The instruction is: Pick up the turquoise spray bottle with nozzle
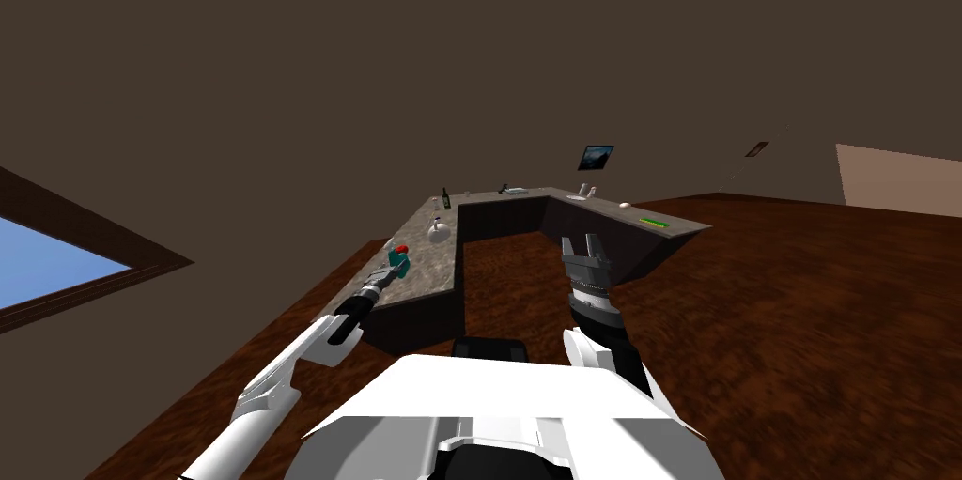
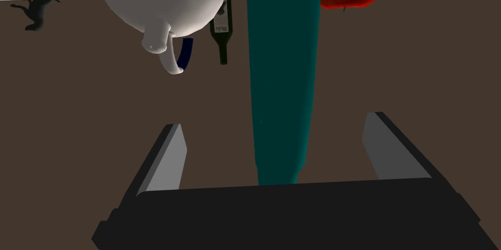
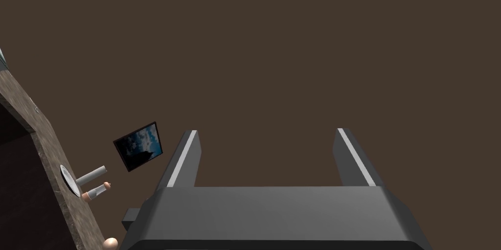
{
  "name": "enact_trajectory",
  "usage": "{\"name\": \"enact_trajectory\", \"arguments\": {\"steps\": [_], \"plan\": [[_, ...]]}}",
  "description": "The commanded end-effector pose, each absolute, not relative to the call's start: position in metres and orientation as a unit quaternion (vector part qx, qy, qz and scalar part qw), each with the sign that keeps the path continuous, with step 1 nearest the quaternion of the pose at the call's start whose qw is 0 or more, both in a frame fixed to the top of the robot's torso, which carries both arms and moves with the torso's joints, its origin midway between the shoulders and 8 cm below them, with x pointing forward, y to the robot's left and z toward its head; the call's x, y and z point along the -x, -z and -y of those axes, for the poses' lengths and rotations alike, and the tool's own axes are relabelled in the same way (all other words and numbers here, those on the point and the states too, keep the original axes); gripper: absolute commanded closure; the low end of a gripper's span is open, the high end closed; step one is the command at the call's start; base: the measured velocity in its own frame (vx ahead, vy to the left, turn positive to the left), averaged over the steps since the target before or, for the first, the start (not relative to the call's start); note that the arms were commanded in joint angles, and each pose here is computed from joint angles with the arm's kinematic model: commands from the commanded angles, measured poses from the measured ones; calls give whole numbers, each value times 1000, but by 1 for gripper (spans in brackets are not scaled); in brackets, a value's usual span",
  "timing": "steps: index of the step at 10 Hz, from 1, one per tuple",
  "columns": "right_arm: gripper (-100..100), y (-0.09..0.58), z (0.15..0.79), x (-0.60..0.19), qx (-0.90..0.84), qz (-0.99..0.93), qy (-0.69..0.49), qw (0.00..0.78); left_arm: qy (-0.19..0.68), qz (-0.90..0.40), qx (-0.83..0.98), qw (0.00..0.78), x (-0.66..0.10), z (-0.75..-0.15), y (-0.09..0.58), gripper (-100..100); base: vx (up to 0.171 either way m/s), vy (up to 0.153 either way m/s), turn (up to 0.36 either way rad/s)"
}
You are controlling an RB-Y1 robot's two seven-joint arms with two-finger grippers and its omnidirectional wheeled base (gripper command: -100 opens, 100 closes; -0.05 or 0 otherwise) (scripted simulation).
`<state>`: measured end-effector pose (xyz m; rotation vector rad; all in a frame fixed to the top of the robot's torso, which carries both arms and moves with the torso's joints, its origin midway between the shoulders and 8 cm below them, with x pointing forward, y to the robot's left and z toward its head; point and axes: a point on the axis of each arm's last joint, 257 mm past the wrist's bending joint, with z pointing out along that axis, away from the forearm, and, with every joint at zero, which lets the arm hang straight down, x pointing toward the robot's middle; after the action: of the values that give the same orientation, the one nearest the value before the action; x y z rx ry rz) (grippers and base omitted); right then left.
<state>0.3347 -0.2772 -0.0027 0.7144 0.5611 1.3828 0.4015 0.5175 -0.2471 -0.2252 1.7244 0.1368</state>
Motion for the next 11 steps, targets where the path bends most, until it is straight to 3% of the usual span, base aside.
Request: {"name": "enact_trajectory", "arguments": {"steps": [1, 2, 5, 11], "plan": [[0, 3, 277, -335, -318, -250, -615, 677, -60, -757, 99, 643, -402, -518, 247, 0, 4, -8, 1], [0, 3, 277, -335, -318, -250, -615, 677, -68, -756, 102, 643, -411, -504, 253, -100, -18, 72, -72], [0, 3, 277, -335, -318, -250, -615, 677, -83, -753, 102, 645, -431, -476, 257, -100, -93, 179, -85], [0, 3, 277, -335, -318, -250, -615, 677, -99, -751, 118, 643, -461, -425, 262, -100, -55, 125, -62]]}}
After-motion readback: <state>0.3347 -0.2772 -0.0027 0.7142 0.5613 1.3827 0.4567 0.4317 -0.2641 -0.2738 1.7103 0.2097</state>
